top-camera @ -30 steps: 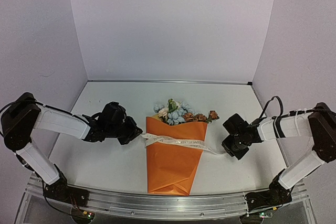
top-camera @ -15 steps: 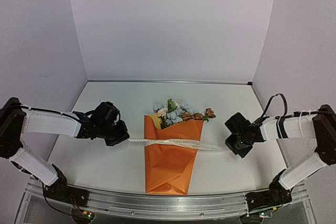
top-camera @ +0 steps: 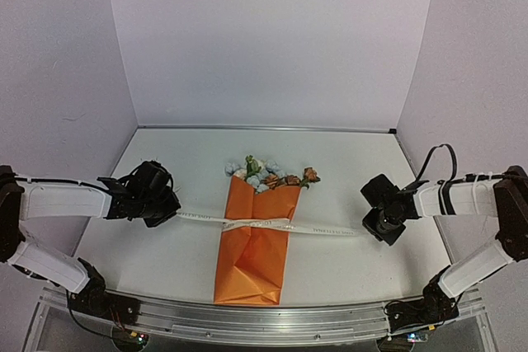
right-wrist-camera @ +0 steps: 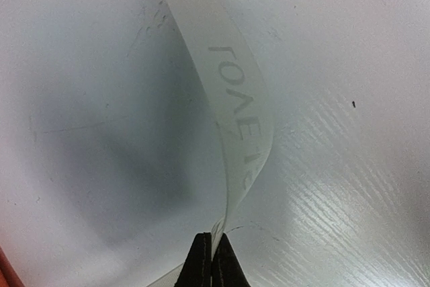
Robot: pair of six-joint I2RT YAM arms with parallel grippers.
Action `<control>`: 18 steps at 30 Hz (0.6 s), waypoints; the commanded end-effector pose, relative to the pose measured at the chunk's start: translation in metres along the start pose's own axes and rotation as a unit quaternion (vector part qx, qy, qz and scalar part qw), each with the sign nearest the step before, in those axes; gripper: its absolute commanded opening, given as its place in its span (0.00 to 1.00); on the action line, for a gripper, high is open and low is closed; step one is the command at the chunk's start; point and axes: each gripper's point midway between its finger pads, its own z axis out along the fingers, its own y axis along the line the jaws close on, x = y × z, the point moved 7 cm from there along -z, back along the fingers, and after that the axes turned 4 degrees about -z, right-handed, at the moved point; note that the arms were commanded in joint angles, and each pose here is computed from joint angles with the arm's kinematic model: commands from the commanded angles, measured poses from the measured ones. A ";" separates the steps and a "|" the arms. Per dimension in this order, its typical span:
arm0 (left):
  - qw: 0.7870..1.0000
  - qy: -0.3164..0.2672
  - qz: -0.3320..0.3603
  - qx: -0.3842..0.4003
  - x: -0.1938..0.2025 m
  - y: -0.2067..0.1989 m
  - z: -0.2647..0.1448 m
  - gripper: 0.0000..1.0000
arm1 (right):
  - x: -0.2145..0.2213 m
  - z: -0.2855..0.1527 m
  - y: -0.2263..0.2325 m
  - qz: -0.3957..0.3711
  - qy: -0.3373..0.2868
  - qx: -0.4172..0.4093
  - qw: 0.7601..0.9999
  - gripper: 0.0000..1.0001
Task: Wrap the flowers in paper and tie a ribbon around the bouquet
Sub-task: Tie the ribbon around the folded bouquet.
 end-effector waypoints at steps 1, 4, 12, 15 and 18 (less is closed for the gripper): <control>0.999 -0.039 -0.013 -0.018 -0.016 0.018 -0.003 0.00 | -0.014 -0.005 -0.009 -0.017 -0.020 0.031 0.999 0.00; 0.999 -0.040 -0.031 -0.020 -0.021 0.030 0.001 0.00 | -0.020 -0.005 -0.009 -0.024 -0.020 0.038 0.999 0.00; 0.989 -0.035 -0.134 -0.053 -0.069 0.095 0.017 0.00 | -0.047 -0.003 -0.030 -0.001 -0.013 0.066 0.998 0.00; 0.981 -0.040 -0.181 -0.052 -0.090 0.116 0.019 0.00 | -0.060 -0.004 -0.046 0.030 -0.010 0.082 0.996 0.00; 0.973 -0.046 -0.220 -0.050 -0.109 0.135 0.019 0.00 | -0.071 -0.003 -0.065 0.067 -0.003 0.094 0.993 0.00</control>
